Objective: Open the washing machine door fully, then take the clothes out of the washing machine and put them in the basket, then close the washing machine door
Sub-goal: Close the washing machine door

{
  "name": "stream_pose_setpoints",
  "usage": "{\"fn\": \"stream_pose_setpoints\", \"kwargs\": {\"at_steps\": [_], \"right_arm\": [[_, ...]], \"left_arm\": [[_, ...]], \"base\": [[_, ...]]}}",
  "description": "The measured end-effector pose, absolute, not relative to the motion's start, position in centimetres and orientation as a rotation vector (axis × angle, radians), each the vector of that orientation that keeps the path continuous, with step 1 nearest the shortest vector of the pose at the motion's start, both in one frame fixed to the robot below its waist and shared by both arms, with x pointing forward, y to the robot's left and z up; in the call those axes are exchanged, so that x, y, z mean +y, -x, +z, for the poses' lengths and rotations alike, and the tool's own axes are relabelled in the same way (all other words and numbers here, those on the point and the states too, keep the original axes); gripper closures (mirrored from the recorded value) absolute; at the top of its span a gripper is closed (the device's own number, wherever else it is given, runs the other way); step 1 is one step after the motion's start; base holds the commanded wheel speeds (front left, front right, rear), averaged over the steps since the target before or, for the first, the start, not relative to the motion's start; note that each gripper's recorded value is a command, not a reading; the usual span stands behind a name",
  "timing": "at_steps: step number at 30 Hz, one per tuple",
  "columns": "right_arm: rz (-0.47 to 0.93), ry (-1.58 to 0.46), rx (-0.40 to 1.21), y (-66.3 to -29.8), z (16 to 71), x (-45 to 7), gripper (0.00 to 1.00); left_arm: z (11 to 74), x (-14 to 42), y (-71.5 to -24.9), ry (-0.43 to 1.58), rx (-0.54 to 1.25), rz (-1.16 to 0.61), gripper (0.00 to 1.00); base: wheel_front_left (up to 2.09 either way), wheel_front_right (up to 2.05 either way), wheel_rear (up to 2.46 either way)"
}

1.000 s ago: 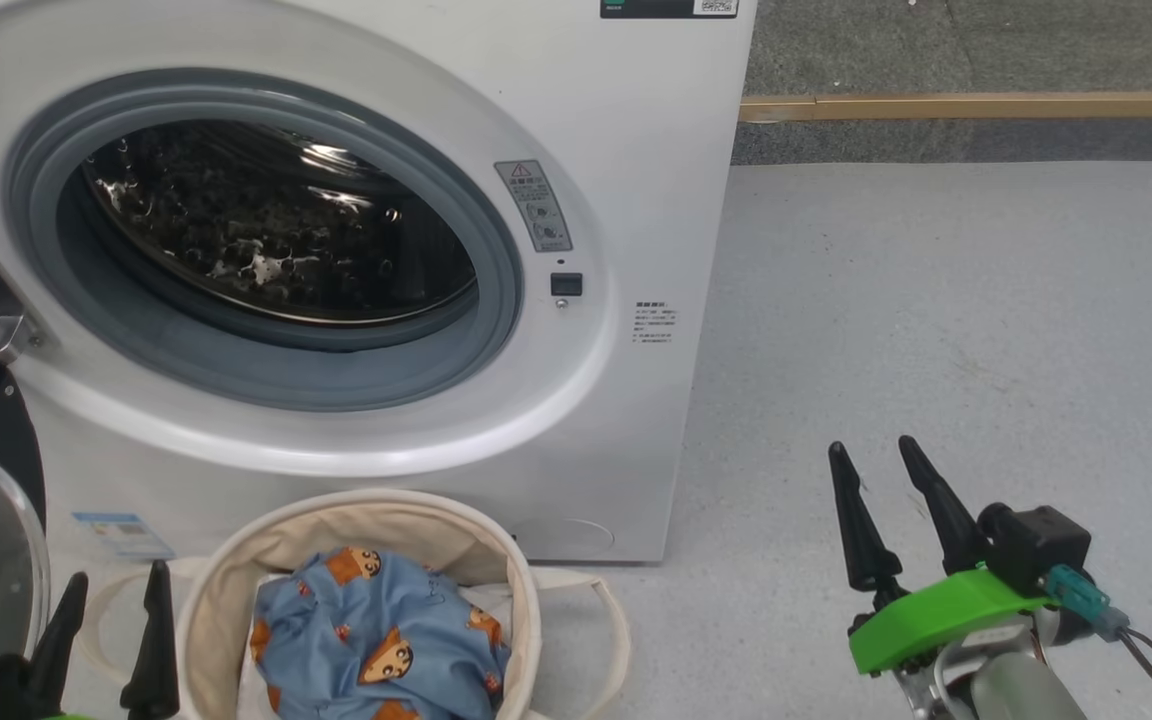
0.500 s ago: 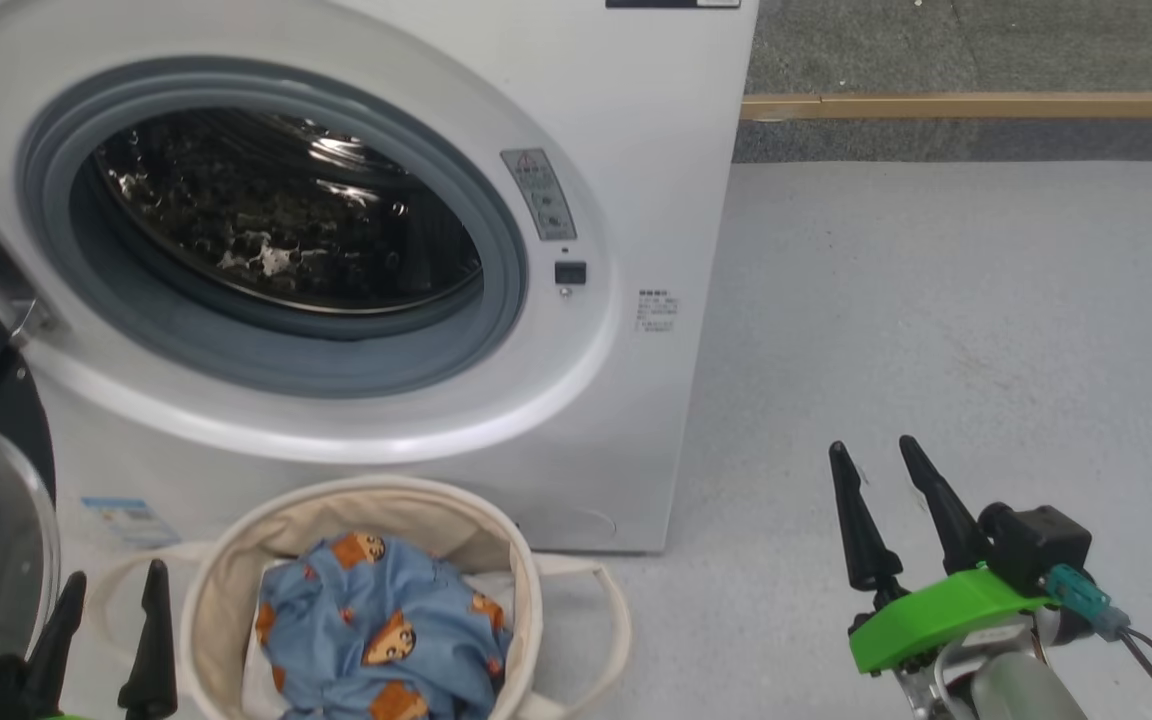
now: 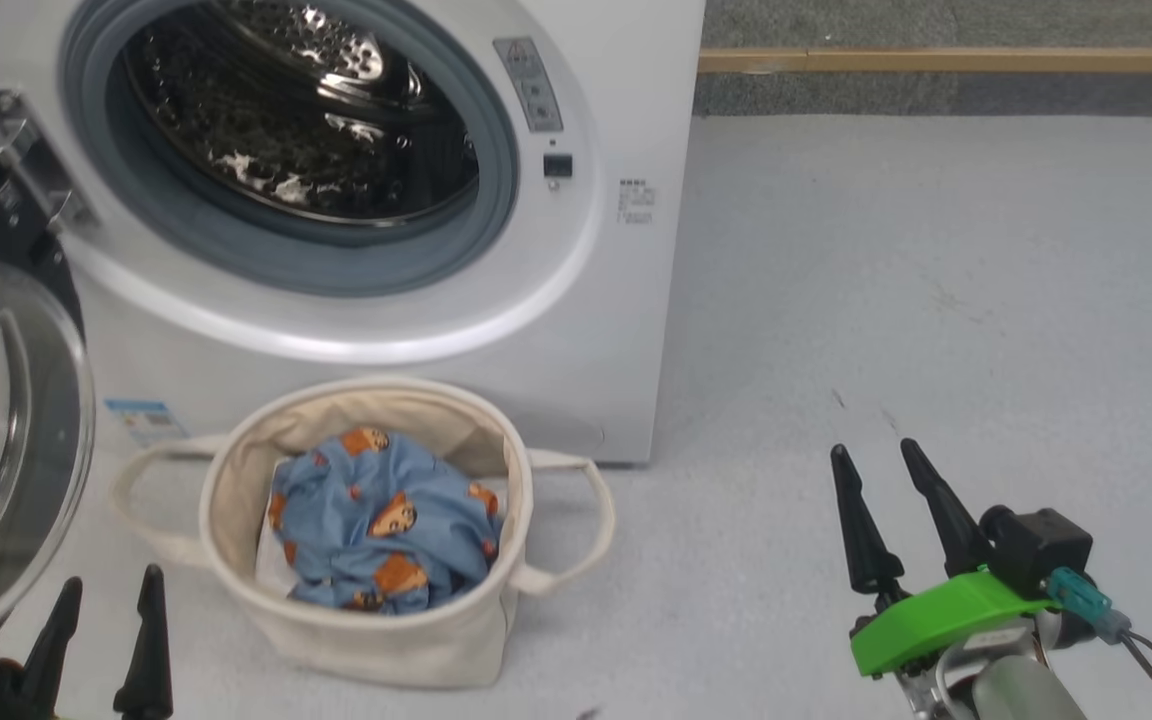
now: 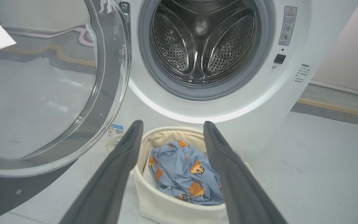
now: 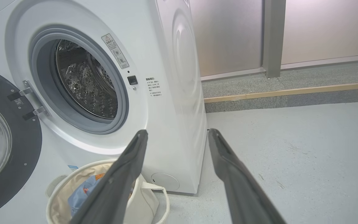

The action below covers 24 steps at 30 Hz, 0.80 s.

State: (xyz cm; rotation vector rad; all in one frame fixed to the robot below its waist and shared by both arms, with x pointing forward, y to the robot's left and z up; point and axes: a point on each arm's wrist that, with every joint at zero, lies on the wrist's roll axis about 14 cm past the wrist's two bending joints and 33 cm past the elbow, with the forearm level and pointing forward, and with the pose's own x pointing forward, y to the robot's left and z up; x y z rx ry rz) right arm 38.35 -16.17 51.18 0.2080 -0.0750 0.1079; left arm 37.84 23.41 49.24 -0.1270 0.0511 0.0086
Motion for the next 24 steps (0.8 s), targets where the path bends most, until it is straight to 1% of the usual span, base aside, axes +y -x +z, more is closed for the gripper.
{"fn": "stream_pose_setpoints", "kwargs": {"at_steps": [5, 10, 17, 24], "right_arm": [[0.110, -0.209, -0.069, -38.4, 51.0, -16.1, 0.00], [0.113, -0.210, -0.061, -38.3, 50.7, -15.9, 0.00], [0.118, -0.212, -0.057, -38.5, 50.6, -15.7, 0.00], [0.133, -0.213, -0.051, -38.8, 50.4, -15.2, 0.00]], "left_arm": [[49.1, 23.4, -37.8, 0.116, 0.053, 0.008, 0.00], [48.9, 23.6, -37.6, 0.102, 0.057, 0.015, 0.00], [49.1, 24.3, -37.6, 0.091, 0.044, 0.041, 0.00], [49.6, 25.9, -37.4, 0.093, 0.023, 0.103, 0.00]], "base": [[-1.57, 1.56, 0.01], [-0.88, 0.88, 0.00], [-0.15, 0.15, 0.00], [0.00, 0.00, 0.00]]}}
